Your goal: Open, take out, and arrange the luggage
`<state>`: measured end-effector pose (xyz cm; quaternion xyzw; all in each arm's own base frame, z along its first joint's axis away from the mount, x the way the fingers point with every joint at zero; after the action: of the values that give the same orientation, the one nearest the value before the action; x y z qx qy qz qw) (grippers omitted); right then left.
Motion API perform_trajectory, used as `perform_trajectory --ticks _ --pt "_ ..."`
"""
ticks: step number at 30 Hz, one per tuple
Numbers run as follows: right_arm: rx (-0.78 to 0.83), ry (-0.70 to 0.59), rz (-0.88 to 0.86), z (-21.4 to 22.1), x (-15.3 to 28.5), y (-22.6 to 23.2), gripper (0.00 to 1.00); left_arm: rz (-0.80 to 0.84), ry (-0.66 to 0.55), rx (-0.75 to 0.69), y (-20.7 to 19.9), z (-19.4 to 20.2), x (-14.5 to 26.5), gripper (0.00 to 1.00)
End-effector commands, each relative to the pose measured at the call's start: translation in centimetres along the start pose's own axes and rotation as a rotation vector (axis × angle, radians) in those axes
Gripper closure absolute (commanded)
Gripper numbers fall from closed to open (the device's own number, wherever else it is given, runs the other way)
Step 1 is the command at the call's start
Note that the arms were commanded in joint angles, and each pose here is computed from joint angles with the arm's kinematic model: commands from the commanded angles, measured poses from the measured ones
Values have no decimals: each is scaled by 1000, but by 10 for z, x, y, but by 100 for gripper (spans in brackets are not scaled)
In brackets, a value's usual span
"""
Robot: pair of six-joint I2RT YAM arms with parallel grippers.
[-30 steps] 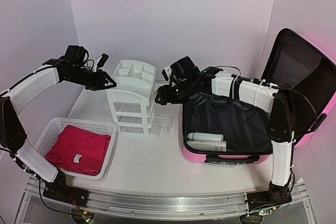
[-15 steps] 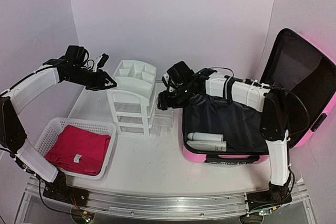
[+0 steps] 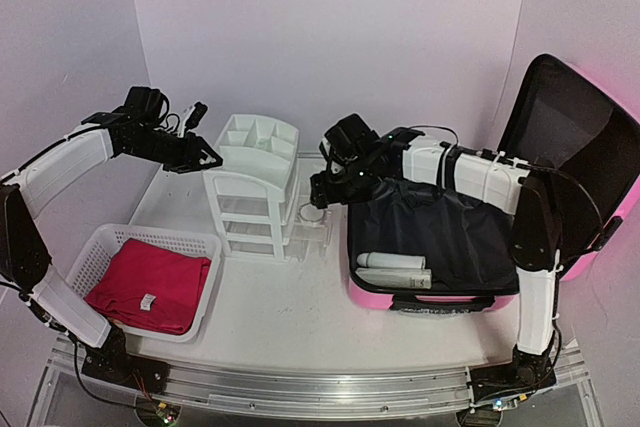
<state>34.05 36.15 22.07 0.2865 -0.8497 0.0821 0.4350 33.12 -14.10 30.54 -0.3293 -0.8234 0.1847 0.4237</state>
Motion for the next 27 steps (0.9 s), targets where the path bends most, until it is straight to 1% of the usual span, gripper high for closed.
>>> perform_trajectory --ticks 1,4,7,13,17,21,23,27 --pt "-52 -132 204 -10 53 -25 30 -23 68 17 7 14 -7 70" --pt "-65 -100 261 -2 51 -39 34 5 75 28 5 14 -7 70" --pt "-55 -73 249 -1 44 -38 39 11 70 23 3 14 -6 70" --pt "-58 -31 204 -3 23 -32 58 17 78 32 5 14 -8 70" --pt "-58 -9 187 -3 10 -29 68 4 77 31 7 14 -9 70" --pt "-70 4 163 -4 0 -27 76 -5 70 25 7 14 -7 69" --pt "-72 12 167 -3 -5 -27 78 -2 77 32 8 15 -9 69" --pt "-82 28 133 -3 -15 -23 79 18 79 35 6 14 -8 69"
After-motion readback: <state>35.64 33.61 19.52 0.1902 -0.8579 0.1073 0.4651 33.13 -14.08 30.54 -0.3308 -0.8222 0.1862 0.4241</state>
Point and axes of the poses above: each gripper's point midway between its finger pads, its own x axis back along the fingers, its own y axis along the line the jaws close on, z = x × y, the point moved 8 cm from there along x, back along the fingers, and after that the axes turned 9 degrees about x, right-handed, at the moved point
